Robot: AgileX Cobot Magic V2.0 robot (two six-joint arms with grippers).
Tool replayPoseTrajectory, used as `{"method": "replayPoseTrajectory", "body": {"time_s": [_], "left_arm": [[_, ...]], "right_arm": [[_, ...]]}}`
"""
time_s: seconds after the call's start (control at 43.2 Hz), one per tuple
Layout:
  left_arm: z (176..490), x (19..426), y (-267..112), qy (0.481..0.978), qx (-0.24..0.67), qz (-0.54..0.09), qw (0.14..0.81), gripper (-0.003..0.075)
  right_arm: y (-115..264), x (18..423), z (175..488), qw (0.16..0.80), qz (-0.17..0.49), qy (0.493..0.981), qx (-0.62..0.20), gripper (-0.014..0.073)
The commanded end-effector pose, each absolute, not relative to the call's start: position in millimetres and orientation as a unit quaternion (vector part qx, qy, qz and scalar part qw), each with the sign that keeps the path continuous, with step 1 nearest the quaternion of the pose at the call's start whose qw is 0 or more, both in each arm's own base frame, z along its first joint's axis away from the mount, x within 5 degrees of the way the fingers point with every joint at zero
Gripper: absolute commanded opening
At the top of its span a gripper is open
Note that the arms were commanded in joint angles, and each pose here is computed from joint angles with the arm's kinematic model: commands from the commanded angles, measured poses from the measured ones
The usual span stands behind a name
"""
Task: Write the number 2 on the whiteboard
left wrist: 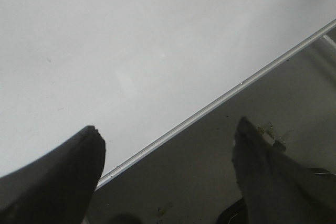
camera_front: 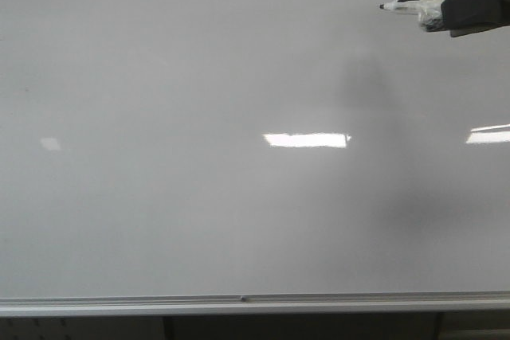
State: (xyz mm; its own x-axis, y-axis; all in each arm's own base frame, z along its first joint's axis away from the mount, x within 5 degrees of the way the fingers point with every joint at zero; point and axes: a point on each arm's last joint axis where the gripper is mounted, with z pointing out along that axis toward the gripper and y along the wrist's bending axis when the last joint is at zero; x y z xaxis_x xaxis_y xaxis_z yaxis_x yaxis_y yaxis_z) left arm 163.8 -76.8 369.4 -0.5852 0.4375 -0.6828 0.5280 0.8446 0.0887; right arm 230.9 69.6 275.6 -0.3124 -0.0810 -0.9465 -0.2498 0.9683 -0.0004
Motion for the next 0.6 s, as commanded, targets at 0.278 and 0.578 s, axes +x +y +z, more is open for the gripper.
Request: {"method": "replayPoseTrajectory", "body": {"time_s": [0.278,0.578], "left_arm": [[384.8,165.0,-77.4,0.869,0.258,-0.075,0.415,0.0500],[384.8,165.0,-77.4,0.869,0.258,-0.075,0.415,0.0500]], "right_arm": [[74.8,268.4,293.5,0.631,0.047,0.769,-0.095,0.0017],[44.0,274.7,279.0,0.573,0.024,0.816,-0.064,0.0017]]}}
